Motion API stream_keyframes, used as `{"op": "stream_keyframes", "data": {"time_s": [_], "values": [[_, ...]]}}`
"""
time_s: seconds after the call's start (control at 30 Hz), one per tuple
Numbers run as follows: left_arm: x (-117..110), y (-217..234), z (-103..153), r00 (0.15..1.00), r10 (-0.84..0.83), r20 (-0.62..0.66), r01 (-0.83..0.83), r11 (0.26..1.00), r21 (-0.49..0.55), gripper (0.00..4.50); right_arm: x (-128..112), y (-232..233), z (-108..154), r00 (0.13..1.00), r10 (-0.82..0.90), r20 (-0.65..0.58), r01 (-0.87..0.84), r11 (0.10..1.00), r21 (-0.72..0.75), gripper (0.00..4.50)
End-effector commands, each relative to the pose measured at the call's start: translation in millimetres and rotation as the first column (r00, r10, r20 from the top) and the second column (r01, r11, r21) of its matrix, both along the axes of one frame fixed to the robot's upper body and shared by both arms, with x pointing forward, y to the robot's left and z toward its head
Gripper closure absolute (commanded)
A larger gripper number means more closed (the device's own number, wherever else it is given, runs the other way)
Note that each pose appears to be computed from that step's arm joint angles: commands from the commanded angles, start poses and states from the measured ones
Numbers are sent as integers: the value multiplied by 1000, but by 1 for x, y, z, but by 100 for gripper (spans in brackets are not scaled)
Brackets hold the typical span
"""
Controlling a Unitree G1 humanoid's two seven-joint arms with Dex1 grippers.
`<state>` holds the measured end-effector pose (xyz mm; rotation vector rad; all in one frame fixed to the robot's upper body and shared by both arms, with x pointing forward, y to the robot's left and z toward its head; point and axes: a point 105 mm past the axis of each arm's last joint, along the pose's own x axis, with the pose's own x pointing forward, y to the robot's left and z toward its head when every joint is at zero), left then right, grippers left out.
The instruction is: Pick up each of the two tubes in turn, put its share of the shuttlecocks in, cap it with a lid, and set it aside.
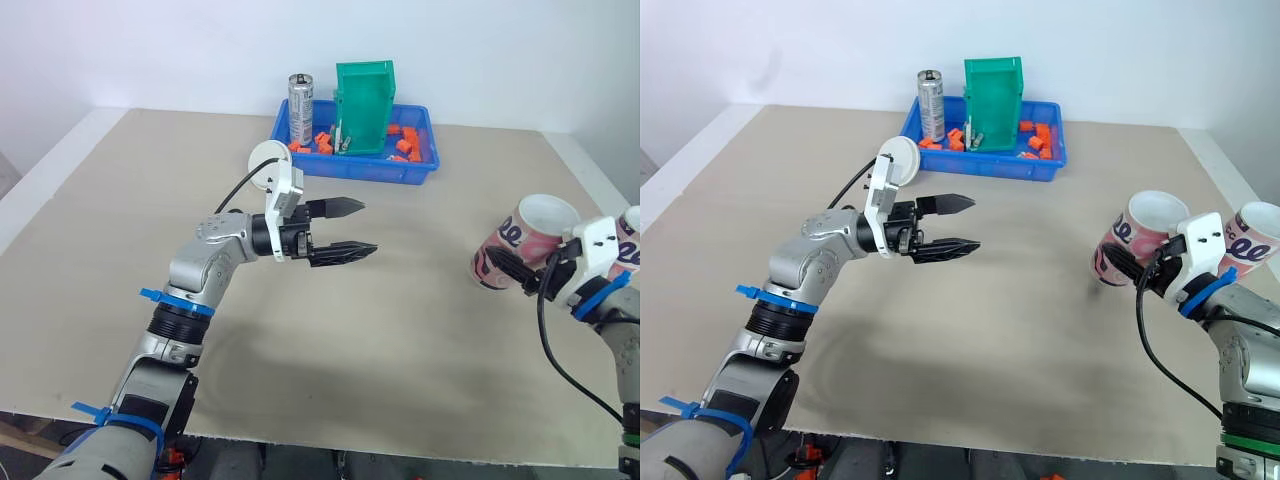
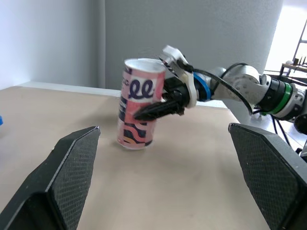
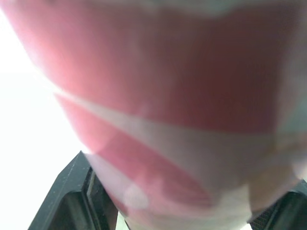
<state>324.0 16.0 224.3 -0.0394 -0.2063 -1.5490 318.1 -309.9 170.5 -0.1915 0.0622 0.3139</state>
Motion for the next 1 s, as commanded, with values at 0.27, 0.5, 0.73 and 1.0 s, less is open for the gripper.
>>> {"op": "stream_keyframes", "data": {"time_s": [0.27, 0.5, 0.73, 1.0], "values": [[-2, -3, 10, 998, -22, 58, 21, 1000, 23, 0, 2, -46, -2, 980, -196, 21, 193, 978, 75, 123], [-1, -2, 10, 998, -18, 55, 17, 1000, 24, 0, 1, -43, -19, 986, -158, -60, 162, 985, 65, 58], [2, 1, 14, 1000, 10, 17, -10, 1000, -11, 0, 0, -44, -21, 979, -166, -117, 173, 984, 46, 4], [1, 19, 7, 998, 48, -43, -47, 998, 32, 0, -22, -42, -17, 980, -112, -164, 115, 993, 8, 4]]}}
